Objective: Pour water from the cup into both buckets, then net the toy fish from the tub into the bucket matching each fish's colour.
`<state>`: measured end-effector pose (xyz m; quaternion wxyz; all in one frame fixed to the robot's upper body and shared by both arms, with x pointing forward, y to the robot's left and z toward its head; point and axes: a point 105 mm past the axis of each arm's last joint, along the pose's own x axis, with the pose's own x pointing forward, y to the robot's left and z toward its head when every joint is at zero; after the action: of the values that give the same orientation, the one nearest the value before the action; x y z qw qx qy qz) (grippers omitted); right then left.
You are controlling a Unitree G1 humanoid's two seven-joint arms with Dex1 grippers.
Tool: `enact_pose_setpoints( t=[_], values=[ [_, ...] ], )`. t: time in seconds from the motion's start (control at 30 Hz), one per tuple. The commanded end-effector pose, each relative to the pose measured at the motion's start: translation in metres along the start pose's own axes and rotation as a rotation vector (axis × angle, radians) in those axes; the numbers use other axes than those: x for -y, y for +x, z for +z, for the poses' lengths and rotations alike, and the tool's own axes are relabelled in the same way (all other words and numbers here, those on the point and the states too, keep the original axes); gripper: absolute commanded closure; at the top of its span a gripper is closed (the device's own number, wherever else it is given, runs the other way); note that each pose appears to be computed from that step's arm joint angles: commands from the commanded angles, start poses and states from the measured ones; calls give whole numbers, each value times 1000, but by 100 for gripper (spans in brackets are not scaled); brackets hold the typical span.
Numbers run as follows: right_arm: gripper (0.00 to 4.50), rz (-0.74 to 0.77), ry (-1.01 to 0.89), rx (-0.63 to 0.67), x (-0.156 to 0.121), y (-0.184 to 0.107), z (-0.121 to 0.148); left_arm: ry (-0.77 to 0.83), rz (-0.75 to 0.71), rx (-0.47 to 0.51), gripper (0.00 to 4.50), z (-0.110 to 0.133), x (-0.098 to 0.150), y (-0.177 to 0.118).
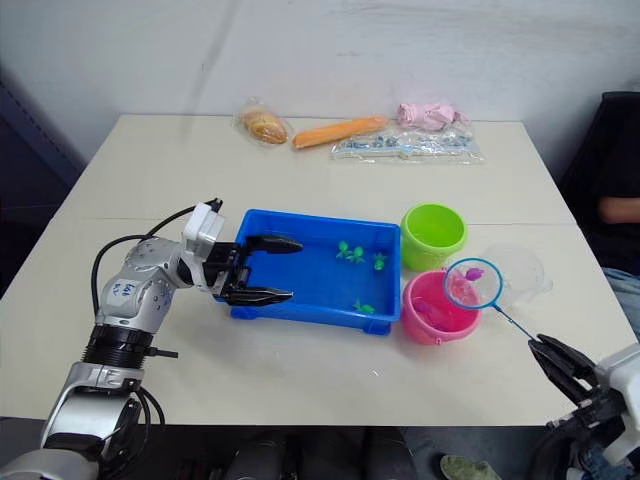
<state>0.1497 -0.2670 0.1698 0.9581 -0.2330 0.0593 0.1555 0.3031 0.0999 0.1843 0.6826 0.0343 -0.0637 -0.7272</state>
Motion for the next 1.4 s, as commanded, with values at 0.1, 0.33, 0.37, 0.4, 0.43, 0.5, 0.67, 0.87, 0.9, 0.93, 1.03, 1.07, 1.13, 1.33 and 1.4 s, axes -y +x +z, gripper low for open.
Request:
enact_pose_setpoints(
  t=[0.1,0.33,0.37,0.4,0.43,0.5,0.67,0.87,0.9,0.93,1.03,1.07,1.13,1.33,1.4],
  values=[
    [450,-53,-228,34,1,0,-4,22,-11,4,3,4,1,2],
    [450,-53,-551,58,-10,4,-13,16,20,30,3,4,1,3],
    [450,-59,-621,64,-10,4,-12,15,25,31,3,4,1,2],
    [450,-38,-669,66,-13,4,-14,15,32,32,3,3,1,2],
    [450,-20,-750,74,-17,4,-14,15,38,33,3,3,1,1],
    [450,3,-846,75,-21,3,-18,13,45,31,3,2,1,0],
    [450,-83,-1033,75,-12,-2,-21,15,61,35,3,1,1,0],
    [450,-113,-1198,127,-14,2,-15,21,74,40,3,1,-1,0],
    [450,-122,-1221,141,-14,3,-12,22,76,41,3,1,-1,-1],
    [450,-130,-1217,143,-13,4,-12,23,78,41,3,1,-2,-1],
    [450,-141,-1246,151,-13,5,-12,24,83,42,3,2,-2,-1],
    [450,-141,-1231,139,-12,5,-15,24,84,43,3,2,-2,-1],
    [450,-145,-1224,147,-16,8,-16,28,97,45,3,2,-3,-2],
    [450,-105,-1204,191,-36,18,-15,23,112,52,3,2,-3,-2],
    [450,-114,-1185,180,-40,19,-16,21,108,49,3,0,-2,-2]
  ],
)
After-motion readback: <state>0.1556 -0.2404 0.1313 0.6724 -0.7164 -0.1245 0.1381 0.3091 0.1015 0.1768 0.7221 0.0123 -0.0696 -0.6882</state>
